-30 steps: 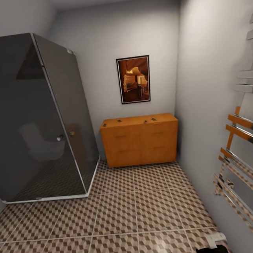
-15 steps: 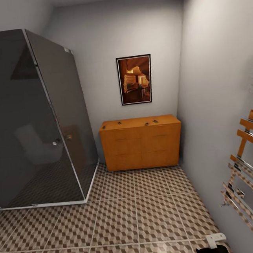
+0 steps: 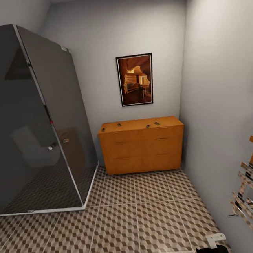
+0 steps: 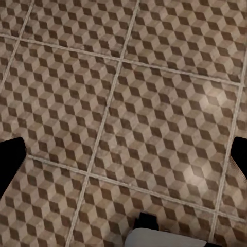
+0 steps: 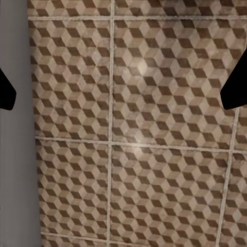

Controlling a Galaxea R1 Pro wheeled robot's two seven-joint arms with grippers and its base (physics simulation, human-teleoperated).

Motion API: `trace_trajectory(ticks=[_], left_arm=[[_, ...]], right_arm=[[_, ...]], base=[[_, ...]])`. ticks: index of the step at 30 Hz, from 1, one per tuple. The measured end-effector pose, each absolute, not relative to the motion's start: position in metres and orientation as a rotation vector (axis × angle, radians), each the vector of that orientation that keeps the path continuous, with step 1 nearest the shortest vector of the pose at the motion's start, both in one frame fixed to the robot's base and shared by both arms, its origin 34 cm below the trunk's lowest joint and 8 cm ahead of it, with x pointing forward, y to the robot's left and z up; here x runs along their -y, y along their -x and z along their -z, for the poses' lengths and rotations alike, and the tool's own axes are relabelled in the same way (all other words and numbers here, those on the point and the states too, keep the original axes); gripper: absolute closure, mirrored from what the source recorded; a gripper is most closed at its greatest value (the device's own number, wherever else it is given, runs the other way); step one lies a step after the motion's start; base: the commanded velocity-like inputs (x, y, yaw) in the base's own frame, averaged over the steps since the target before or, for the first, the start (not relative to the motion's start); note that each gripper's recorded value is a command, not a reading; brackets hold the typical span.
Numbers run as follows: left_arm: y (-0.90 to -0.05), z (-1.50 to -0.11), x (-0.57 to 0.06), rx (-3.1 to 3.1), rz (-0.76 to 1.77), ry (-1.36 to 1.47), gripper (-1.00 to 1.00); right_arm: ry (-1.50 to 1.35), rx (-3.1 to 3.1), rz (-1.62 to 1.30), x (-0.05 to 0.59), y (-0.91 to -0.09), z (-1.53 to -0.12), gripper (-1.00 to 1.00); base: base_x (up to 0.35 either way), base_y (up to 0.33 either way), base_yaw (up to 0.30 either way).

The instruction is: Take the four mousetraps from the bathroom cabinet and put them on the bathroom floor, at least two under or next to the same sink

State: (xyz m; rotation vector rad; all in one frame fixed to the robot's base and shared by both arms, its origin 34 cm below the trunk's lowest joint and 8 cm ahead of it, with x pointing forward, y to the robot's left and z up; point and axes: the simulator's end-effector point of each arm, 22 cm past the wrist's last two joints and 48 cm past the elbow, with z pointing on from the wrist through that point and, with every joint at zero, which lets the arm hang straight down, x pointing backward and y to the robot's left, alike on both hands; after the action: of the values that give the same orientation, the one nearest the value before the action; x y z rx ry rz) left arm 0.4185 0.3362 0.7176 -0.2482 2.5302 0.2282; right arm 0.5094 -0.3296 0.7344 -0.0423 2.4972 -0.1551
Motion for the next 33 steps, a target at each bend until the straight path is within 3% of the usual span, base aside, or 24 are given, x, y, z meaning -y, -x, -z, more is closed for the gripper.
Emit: trace_trajectory(ticks=[28,33], left_arm=[[-0.4183,-0.7168,-0.3312,-2.532,-0.216,0.250,-1.00],[-0.4186,-0.7170,-0.3314,-2.531,-0.216,0.250,-1.00]], right_arm=[[0.043,-2.491,0.155,0.3296,-0.5104,-0.7352,-1.00],[0.043,-2.491,0.155,0.3296,-0.5103,-0.7352,-1.00]], base=[[0.302,-0.173,0.000],[0.307,-0.095,-0.152]])
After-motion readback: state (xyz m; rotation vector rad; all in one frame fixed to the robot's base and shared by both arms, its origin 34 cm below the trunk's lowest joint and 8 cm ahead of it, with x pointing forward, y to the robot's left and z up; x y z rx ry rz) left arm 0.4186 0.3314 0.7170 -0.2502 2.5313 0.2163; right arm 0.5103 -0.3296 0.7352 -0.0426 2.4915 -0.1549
